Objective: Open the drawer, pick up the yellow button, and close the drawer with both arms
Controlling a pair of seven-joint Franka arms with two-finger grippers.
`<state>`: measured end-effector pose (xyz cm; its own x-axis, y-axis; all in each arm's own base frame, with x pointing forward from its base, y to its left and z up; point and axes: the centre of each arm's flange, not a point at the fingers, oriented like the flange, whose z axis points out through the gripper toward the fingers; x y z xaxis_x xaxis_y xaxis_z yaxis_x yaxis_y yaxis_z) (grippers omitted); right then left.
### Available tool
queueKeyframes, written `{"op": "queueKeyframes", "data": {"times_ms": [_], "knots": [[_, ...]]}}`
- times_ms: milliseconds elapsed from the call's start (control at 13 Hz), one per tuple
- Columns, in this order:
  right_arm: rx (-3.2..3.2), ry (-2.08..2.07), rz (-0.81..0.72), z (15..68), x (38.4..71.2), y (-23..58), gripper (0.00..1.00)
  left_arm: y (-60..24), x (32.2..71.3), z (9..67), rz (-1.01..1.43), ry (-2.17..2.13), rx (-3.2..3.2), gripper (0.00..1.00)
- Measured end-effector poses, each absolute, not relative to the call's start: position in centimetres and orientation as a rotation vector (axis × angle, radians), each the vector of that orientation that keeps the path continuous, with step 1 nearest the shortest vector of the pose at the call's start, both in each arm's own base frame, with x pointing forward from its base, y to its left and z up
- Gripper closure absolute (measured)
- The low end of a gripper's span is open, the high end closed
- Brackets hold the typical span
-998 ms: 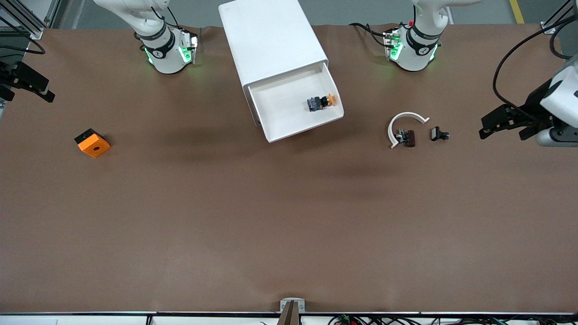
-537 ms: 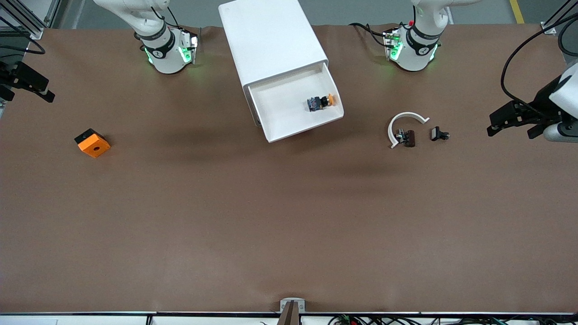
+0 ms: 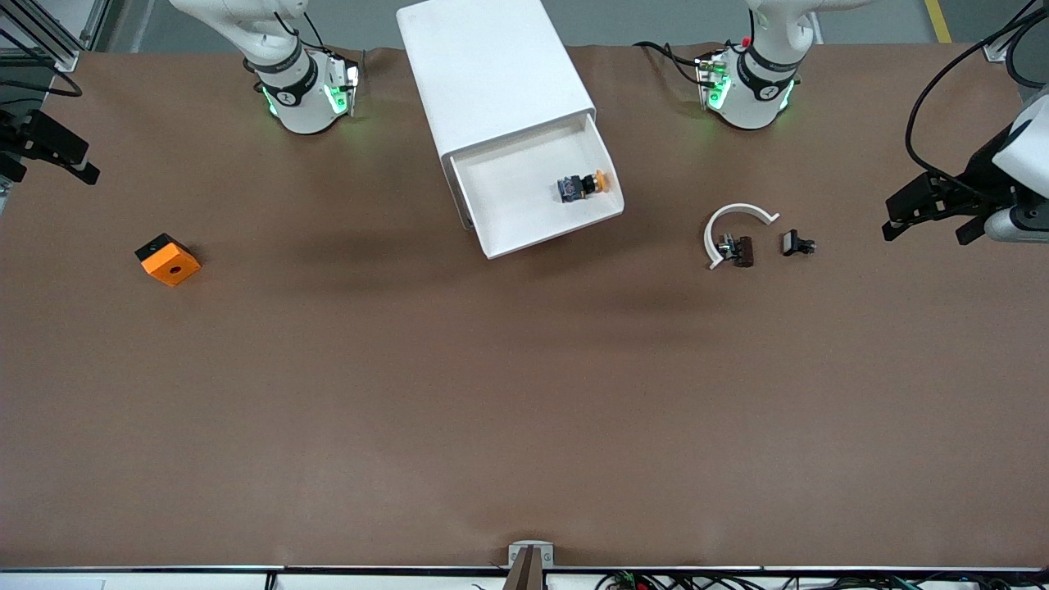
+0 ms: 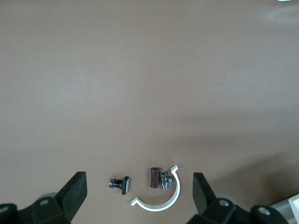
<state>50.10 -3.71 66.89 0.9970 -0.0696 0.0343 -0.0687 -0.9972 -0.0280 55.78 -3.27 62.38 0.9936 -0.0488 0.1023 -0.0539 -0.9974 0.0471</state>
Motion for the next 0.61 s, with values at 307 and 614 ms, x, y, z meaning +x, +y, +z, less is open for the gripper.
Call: {"op": "queueKeyframes", "data": {"times_ms": [307,614], "knots": [[-3.112,0.111,-0.056,67.0,50.1,-3.9,0.0,-3.4,55.8,62.5,0.159,-0.082,3.087,0.0],[-3.111,0.112,0.004,65.8,50.6,-3.9,0.0,-3.4,55.8,62.6,0.162,-0.084,3.086,0.0]]}}
